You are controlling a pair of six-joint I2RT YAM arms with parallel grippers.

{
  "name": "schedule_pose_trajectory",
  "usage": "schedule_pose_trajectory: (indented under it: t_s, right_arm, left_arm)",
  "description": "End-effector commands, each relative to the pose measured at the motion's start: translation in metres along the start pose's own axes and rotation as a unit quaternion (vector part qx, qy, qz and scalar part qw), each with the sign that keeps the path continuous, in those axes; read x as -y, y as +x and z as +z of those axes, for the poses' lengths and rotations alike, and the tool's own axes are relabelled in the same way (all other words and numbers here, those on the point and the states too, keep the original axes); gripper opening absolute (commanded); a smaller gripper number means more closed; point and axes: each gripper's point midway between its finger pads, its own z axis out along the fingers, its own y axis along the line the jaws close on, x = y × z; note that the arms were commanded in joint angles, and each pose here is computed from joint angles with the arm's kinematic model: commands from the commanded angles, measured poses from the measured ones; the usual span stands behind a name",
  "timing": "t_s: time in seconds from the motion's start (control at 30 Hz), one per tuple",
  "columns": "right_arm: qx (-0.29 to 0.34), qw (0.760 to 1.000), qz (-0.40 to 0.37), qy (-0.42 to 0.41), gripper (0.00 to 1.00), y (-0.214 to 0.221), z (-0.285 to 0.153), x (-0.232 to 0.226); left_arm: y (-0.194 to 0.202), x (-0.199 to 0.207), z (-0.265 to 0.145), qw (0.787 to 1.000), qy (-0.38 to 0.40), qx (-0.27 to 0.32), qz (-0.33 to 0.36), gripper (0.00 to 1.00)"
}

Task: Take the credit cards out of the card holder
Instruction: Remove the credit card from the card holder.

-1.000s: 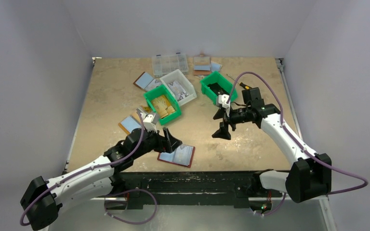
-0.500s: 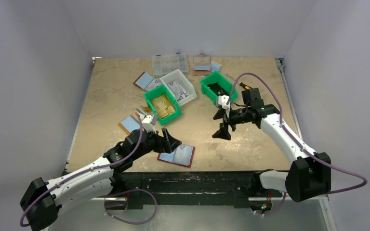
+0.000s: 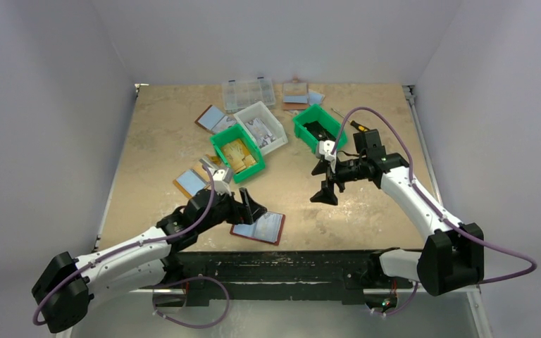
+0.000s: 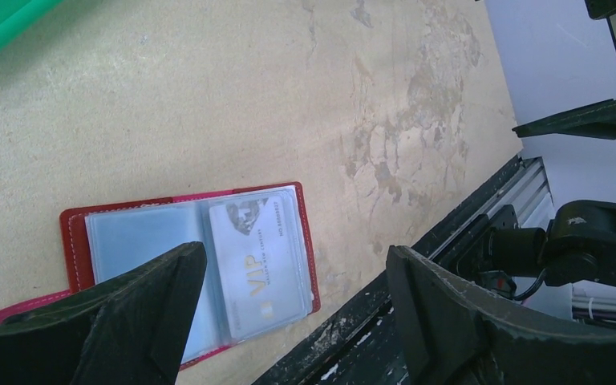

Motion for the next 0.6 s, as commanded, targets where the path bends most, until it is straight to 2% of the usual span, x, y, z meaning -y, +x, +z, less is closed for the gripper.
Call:
schedule_pose_trajectory:
  t_s: [0.0,0.57]
  right_arm:
    - [0.013,1.000,-0.023,0.005,0.99,-0.005,-0.002,0.000]
    - [0.018,0.999,-0.035,0.014,0.99,-0.010,-0.006,-0.002]
  left_arm:
    - [-0.007,0.012,0.003,1.000,0.022,0.010,-0.001,0.89]
    - [-0.004,0.026,0.004,0.999,-0.025,0.003,0.044,0.89]
